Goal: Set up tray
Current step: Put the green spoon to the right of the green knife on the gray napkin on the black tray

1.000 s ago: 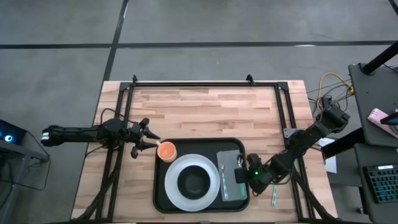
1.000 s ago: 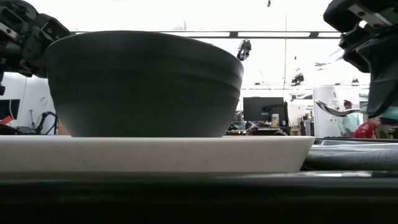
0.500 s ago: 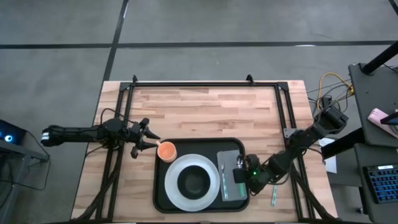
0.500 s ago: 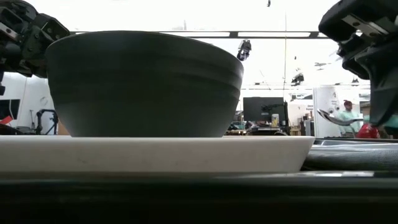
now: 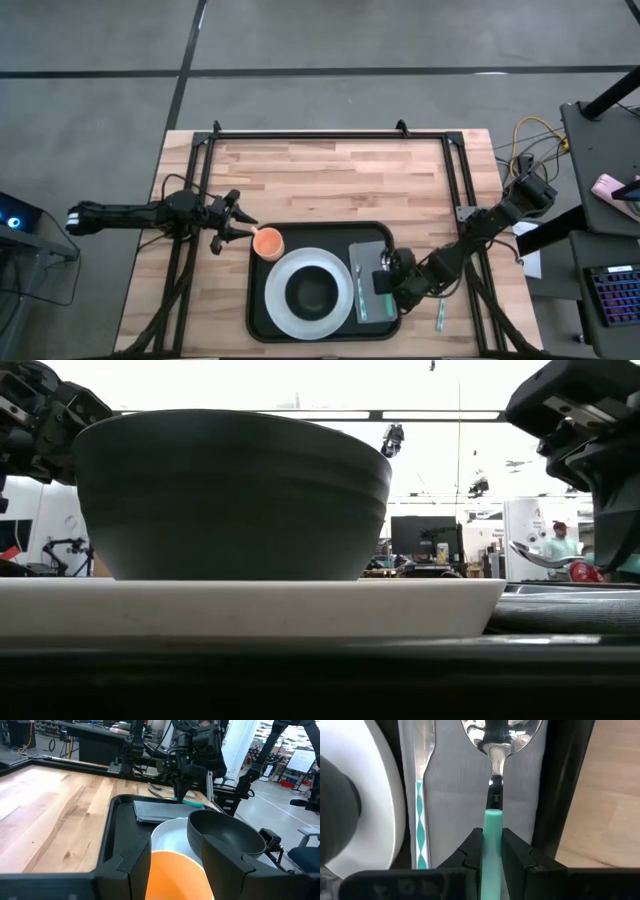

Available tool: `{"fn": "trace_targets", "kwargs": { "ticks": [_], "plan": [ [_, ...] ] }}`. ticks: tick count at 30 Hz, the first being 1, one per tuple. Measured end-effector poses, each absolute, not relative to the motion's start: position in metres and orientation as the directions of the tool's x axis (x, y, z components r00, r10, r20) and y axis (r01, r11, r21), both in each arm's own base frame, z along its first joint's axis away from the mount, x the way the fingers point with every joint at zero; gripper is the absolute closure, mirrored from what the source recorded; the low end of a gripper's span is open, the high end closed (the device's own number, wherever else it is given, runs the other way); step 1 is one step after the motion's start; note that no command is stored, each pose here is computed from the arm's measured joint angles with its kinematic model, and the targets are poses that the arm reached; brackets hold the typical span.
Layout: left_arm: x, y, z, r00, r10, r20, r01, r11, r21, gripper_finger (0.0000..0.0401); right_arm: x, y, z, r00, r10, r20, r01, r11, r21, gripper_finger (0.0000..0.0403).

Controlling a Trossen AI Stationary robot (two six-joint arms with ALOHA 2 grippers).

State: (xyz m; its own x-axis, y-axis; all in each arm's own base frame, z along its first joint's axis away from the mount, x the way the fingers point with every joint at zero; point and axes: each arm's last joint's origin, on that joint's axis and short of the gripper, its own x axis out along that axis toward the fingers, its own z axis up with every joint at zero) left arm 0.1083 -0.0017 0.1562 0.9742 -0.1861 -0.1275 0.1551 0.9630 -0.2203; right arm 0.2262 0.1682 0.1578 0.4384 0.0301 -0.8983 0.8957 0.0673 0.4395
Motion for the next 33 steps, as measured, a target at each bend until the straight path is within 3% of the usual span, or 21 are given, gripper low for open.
{"fn": "trace_targets", "kwargs": {
  "ticks": [23,33],
  "plan": [
    [0.108,-0.002,0.156,0.974,-0.186,-0.127,0.155,0.963,-0.220,0.0250,0.231,0.170,0.144,0.396,0.054,-0.917,0.914,0.067,0.399,0.0367],
    [0.108,-0.002,0.156,0.974,-0.186,-0.127,0.155,0.963,-0.220,0.0250,0.231,0.170,0.144,0.394,0.050,-0.918,0.915,0.068,0.397,0.0277]
  ]
}}
